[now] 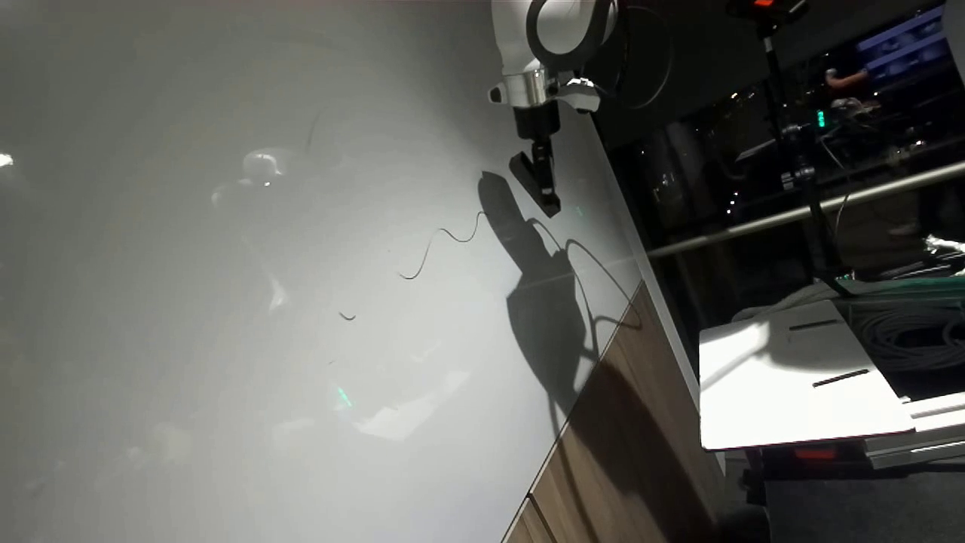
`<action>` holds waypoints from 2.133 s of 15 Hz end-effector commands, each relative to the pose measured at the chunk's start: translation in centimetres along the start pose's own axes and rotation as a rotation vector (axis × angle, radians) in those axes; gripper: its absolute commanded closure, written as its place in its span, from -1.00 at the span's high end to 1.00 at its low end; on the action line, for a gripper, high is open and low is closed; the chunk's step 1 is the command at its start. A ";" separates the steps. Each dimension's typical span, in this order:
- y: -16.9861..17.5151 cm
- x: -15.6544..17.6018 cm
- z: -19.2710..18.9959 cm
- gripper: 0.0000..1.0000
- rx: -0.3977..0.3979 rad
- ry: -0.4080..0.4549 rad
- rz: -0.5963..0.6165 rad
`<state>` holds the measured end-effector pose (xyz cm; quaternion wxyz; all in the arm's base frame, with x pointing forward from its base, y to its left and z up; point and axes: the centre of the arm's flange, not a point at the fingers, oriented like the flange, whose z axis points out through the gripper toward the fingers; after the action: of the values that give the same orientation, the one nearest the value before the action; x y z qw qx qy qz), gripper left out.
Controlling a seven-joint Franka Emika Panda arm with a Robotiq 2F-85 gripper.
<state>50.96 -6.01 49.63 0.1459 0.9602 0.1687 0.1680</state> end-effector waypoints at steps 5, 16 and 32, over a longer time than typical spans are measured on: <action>4.2 4.8 0.5 -0.42 -0.088 -0.001 0.021; -2.5 10.7 3.3 -0.42 -0.079 -0.005 0.086; -21.4 20.0 1.9 -0.42 -0.022 0.030 0.032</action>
<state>59.83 14.48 46.51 0.1519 0.9656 0.1319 0.1650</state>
